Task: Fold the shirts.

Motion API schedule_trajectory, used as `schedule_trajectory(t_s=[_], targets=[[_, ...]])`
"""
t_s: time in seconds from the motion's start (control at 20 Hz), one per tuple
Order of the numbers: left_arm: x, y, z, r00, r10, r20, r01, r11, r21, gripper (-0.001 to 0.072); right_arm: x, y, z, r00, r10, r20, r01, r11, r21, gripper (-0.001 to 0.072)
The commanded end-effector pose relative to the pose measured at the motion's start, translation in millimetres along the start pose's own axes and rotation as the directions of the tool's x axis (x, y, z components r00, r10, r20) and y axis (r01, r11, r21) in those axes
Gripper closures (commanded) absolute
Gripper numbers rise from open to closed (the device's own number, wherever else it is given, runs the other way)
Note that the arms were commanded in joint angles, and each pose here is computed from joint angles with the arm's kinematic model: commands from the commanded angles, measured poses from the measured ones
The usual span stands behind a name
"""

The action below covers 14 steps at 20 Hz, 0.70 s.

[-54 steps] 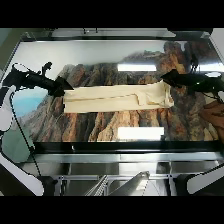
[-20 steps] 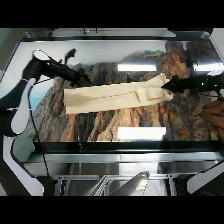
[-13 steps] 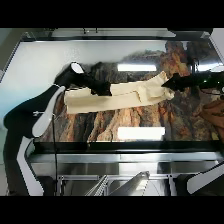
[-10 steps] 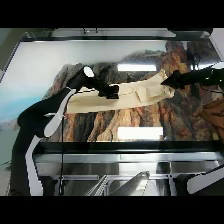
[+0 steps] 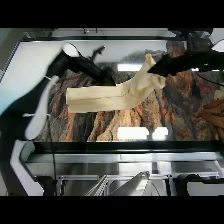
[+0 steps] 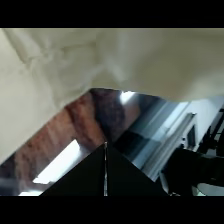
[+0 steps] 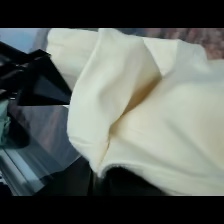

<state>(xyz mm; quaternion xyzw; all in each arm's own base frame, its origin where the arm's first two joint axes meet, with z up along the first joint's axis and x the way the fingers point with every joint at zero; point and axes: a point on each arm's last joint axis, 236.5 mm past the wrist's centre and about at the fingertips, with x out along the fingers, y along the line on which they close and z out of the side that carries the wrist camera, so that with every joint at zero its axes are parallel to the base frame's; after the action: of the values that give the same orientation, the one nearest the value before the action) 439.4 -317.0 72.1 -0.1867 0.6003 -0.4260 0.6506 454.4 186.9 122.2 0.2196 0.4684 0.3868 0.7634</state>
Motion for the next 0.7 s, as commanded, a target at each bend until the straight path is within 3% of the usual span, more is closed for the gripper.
schedule_trajectory(t_s=[0.0, 0.15, 0.3, 0.35, 0.4, 0.45, 0.55, 0.6, 0.65], targets=[[-136.3, -71.4, -24.1, 0.991, -0.020, 0.136, 0.001, 0.991, 0.136, 0.0710, 67.8, 80.3, 9.3, 0.995, 0.067, 0.071, -0.060, 0.993, -0.101, 0.0695], [-233.7, -106.4, -53.4, 0.928, 0.044, 0.370, -0.126, 0.972, 0.200, 0.0691, 160.1, 150.5, 3.5, 0.976, 0.106, 0.189, -0.070, 0.980, -0.188, 0.0695], [-281.7, -117.7, -96.8, 0.868, 0.107, 0.485, -0.238, 0.946, 0.218, 0.0692, 263.3, 181.8, -45.3, 0.980, 0.123, 0.157, -0.086, 0.971, -0.221, 0.0691], [-291.2, -117.5, -109.1, 0.846, 0.127, 0.517, -0.266, 0.942, 0.204, 0.0691, 298.0, 183.1, -66.8, 0.984, 0.125, 0.127, -0.095, 0.971, -0.218, 0.0464], [-296.5, -115.2, -118.3, 0.832, 0.144, 0.536, -0.287, 0.938, 0.194, 0.0691, 319.6, 184.9, -79.2, 0.984, 0.133, 0.117, -0.109, 0.975, -0.196, 0.0146], [-299.9, -112.5, -128.9, 0.819, 0.160, 0.552, -0.307, 0.933, 0.185, 0.0691, 337.0, 186.9, -89.4, 0.983, 0.146, 0.107, -0.127, 0.978, -0.167, 0.0091], [-300.7, -106.3, -143.9, 0.801, 0.183, 0.569, -0.328, 0.931, 0.162, 0.0691, 340.1, 190.5, -92.9, 0.981, 0.174, 0.087, -0.162, 0.979, -0.122, 0.0206], [-300.3, -102.5, -147.4, 0.792, 0.190, 0.580, -0.332, 0.932, 0.148, 0.0691, 332.6, 192.0, -89.0, 0.980, 0.185, 0.074, -0.175, 0.977, -0.123, 0.0419], [-297.8, -98.6, -148.7, 0.789, 0.191, 0.583, -0.325, 0.936, 0.134, 0.0692, 318.8, 193.2, -81.9, 0.978, 0.200, 0.053, -0.192, 0.973, -0.128, 0.0688]])
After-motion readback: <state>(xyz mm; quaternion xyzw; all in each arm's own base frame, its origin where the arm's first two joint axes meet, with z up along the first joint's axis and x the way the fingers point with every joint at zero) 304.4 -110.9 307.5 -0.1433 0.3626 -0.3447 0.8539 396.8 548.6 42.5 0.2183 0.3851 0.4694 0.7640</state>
